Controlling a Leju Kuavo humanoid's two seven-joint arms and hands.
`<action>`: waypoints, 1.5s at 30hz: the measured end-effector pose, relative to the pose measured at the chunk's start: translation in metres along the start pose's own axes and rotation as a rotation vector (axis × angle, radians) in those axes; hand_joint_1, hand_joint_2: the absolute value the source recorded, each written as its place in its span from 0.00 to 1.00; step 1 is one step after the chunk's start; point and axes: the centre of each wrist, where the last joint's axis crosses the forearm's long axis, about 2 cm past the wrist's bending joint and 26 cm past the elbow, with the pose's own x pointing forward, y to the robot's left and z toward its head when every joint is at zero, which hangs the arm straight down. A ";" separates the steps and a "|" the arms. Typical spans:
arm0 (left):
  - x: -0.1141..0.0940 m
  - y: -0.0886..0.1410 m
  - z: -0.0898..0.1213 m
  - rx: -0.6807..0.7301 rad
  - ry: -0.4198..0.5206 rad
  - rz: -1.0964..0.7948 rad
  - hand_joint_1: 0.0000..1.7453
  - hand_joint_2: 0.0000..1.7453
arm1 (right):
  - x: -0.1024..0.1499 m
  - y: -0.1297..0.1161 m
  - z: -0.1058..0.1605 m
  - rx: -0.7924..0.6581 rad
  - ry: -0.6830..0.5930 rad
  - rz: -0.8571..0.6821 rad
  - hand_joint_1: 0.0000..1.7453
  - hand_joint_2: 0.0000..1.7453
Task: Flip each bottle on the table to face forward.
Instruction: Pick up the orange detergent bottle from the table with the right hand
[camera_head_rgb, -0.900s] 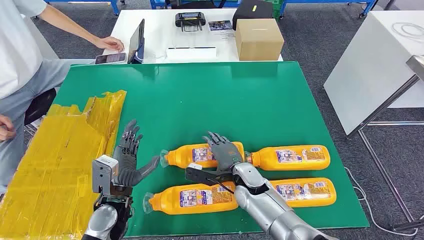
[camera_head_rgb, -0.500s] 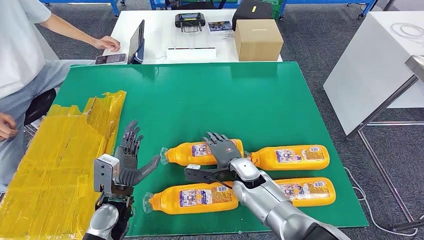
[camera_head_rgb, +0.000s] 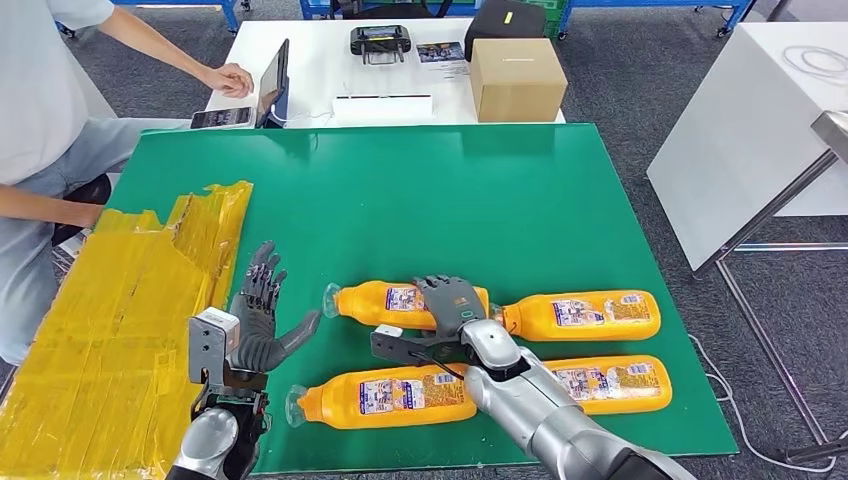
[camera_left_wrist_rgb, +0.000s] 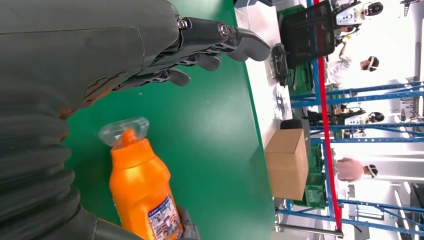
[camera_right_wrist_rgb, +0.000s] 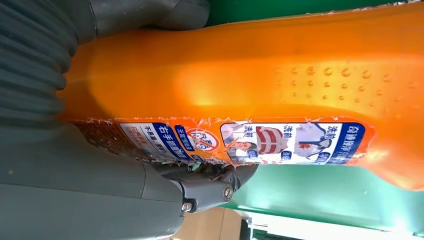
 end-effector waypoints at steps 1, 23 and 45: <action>0.000 0.000 0.000 0.000 0.000 0.000 0.00 1.00 | 0.000 0.000 0.000 -0.002 0.000 -0.003 1.00 1.00; 0.011 -0.009 0.007 -0.005 -0.065 -0.024 0.00 1.00 | 0.005 -0.021 0.071 -0.991 -0.132 -0.855 1.00 1.00; 0.031 -0.028 -0.003 -0.241 -0.146 0.107 0.00 1.00 | 0.045 0.000 0.066 -0.343 -0.475 -1.185 1.00 1.00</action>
